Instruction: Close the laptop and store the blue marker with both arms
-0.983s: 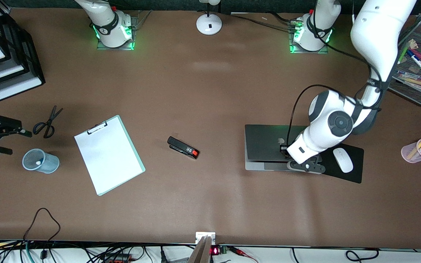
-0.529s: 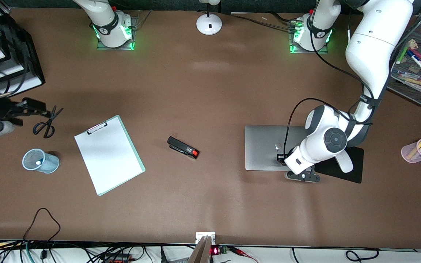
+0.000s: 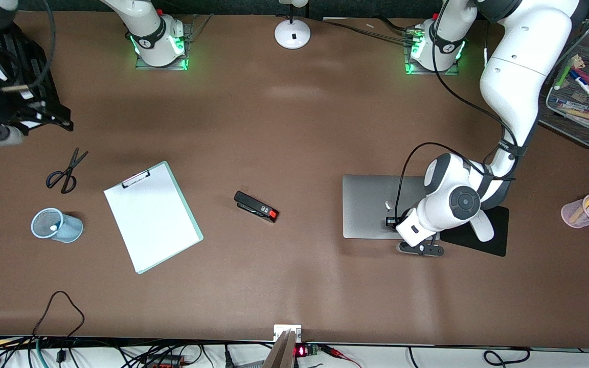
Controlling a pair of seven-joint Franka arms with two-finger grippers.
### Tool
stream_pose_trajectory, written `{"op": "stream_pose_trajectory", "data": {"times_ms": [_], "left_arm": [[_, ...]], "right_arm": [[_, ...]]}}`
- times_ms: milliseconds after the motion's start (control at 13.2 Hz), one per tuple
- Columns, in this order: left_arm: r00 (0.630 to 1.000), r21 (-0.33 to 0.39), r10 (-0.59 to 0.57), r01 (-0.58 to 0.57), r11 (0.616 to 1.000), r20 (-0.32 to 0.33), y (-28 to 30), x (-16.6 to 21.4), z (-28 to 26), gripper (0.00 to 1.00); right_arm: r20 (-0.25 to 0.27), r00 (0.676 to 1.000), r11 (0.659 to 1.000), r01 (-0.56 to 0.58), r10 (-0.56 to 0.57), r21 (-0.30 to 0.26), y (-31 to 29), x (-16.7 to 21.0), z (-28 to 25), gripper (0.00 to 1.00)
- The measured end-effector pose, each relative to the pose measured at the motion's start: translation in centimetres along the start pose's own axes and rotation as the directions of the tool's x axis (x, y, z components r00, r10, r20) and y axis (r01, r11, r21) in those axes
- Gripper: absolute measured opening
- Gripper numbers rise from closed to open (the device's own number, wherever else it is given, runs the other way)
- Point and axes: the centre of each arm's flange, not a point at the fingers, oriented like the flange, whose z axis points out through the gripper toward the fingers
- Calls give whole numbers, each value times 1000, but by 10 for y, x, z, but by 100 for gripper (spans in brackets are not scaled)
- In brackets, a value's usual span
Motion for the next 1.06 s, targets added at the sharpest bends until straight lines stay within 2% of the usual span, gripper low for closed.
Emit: {"op": "stream_pose_trajectory", "data": {"times_ms": [227, 378, 454, 681, 983, 1059], "left_arm": [[1000, 0, -6, 6, 1000, -15, -4, 4, -2, 1], [999, 2, -10, 10, 1000, -34, -6, 12, -20, 1], [1000, 14, -10, 10, 1000, -19, -6, 13, -38, 1], [999, 77, -2, -1, 997, 38, 5, 1, -131, 1], [997, 161, -8, -5, 987, 81, 15, -40, -248, 3], [996, 183, -10, -7, 983, 92, 20, -56, -278, 12]], "right_arm": [[-11, 999, 999, -43, 43, 7, 6, -22, -5, 100], [-41, 998, 999, -51, 51, 12, 6, -35, -3, 100], [-60, 997, 999, -53, 54, 14, 7, -41, -3, 100], [-103, 992, 998, -65, 67, 17, 13, -50, -13, 100], [-134, 987, 996, -86, 88, 18, 24, -47, -25, 100], [-135, 987, 996, -88, 90, 18, 26, -45, -25, 100]]}}
